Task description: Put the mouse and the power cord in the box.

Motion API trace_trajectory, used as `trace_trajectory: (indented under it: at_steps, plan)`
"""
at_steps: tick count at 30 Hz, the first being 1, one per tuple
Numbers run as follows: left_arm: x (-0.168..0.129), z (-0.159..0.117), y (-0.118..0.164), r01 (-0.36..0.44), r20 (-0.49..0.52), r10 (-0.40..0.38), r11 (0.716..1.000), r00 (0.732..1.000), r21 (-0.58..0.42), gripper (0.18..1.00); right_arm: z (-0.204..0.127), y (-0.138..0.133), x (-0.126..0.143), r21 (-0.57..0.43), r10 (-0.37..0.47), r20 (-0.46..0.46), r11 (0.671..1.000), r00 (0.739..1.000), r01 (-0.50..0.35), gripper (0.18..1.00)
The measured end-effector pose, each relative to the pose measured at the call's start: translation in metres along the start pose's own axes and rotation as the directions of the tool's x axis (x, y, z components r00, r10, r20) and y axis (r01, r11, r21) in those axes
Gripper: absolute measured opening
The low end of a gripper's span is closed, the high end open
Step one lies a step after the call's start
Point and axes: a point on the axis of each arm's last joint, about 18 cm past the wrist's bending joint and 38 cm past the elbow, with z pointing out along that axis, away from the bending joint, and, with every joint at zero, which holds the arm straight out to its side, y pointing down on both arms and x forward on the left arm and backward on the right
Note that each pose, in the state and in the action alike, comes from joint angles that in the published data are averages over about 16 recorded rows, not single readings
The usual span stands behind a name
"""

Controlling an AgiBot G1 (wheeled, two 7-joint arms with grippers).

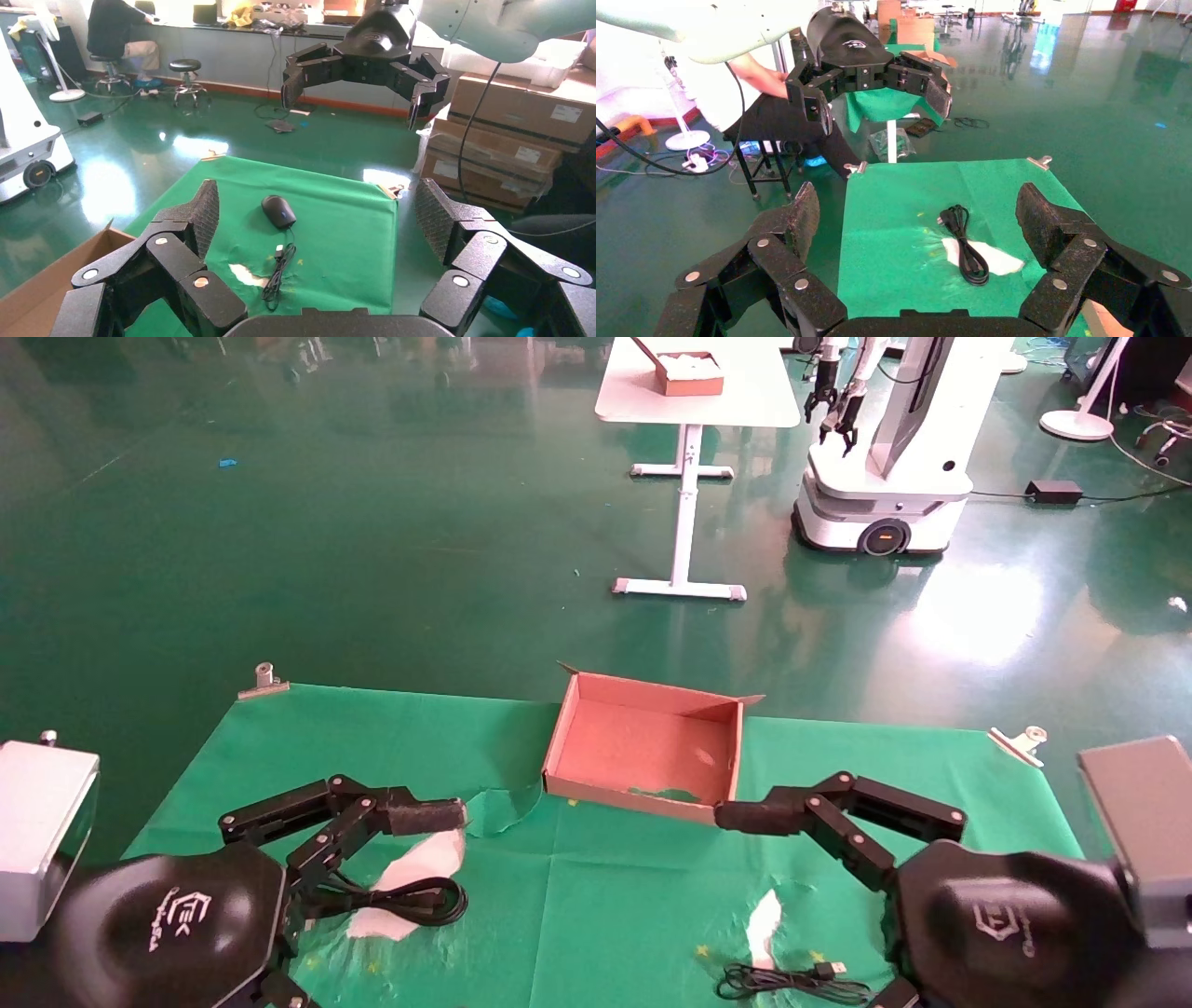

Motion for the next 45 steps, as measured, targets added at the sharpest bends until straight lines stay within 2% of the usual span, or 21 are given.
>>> trace_trajectory:
  at_steps: [3, 7, 10, 12, 15, 19, 22, 25, 29, 32, 36, 39, 42, 45]
  plan:
    - [0.001, 0.001, 0.006, 0.0, -0.005, -0.001, 0.999, 1.0, -0.043, 1.001, 0.0, 0.006, 0.0, -0.03, -0.006, -0.004, 1.0, 1.0, 0.006, 1.001]
    - [0.0, 0.007, 0.021, -0.009, -0.024, 0.005, 0.987, 1.0, -0.159, 1.001, -0.001, 0.021, 0.0, -0.1, -0.015, -0.018, 0.995, 1.0, 0.014, 1.001]
    - [-0.003, 0.012, 0.04, -0.024, -0.041, 0.012, 0.957, 0.999, -0.289, 1.001, -0.003, 0.033, 0.0, -0.162, -0.027, -0.029, 0.987, 0.999, 0.022, 1.001]
    - [-0.008, 0.016, 0.055, -0.039, -0.052, 0.02, 0.919, 0.998, -0.392, 1.001, -0.004, 0.042, 0.0, -0.206, -0.038, -0.034, 0.978, 0.999, 0.03, 1.001]
    - [-0.019, 0.022, 0.08, -0.072, -0.066, 0.042, 0.83, 0.997, -0.553, 1.001, -0.006, 0.053, 0.001, -0.269, -0.059, -0.039, 0.962, 0.997, 0.046, 1.001]
    - [-0.041, 0.029, 0.108, -0.117, -0.075, 0.091, 0.673, 0.993, -0.73, 1.001, -0.008, 0.062, 0.003, -0.322, -0.079, -0.049, 0.945, 0.996, 0.06, 1.001]
    - [-0.062, 0.036, 0.124, -0.142, -0.076, 0.14, 0.555, 0.987, -0.82, 1.001, -0.009, 0.063, 0.004, -0.337, -0.091, -0.053, 0.939, 0.994, 0.068, 1.001]
    - [-0.082, 0.045, 0.137, -0.155, -0.075, 0.191, 0.45, 0.979, -0.879, 1.001, -0.012, 0.062, 0.005, -0.345, -0.103, -0.057, 0.935, 0.993, 0.078, 1.001]
    - [-0.106, 0.055, 0.151, -0.153, -0.069, 0.247, 0.337, 0.967, -0.929, 1.001, -0.018, 0.061, 0.006, -0.353, -0.111, -0.073, 0.932, 0.991, 0.078, 1.001]
    - [-0.122, 0.062, 0.159, -0.139, -0.06, 0.278, 0.274, 0.959, -0.952, 1.001, -0.024, 0.061, 0.005, -0.358, -0.113, -0.087, 0.931, 0.99, 0.075, 1.001]
    - [-0.138, 0.068, 0.166, -0.12, -0.05, 0.305, 0.215, 0.951, -0.969, 1.001, -0.032, 0.061, 0.004, -0.367, -0.116, -0.104, 0.928, 0.988, 0.07, 1.001]
    - [-0.147, 0.07, 0.169, -0.102, -0.038, 0.317, 0.19, 0.948, -0.977, 1.001, -0.038, 0.062, 0.003, -0.373, -0.117, -0.116, 0.925, 0.986, 0.066, 1.001]
    - [-0.153, 0.072, 0.17, -0.088, -0.026, 0.325, 0.178, 0.945, -0.98, 1.001, -0.041, 0.063, 0.002, -0.379, -0.117, -0.124, 0.923, 0.985, 0.062, 1.001]
    - [-0.156, 0.074, 0.171, -0.079, -0.016, 0.329, 0.181, 0.944, -0.98, 1.001, -0.043, 0.065, 0.001, -0.386, -0.117, -0.126, 0.921, 0.985, 0.06, 1.001]
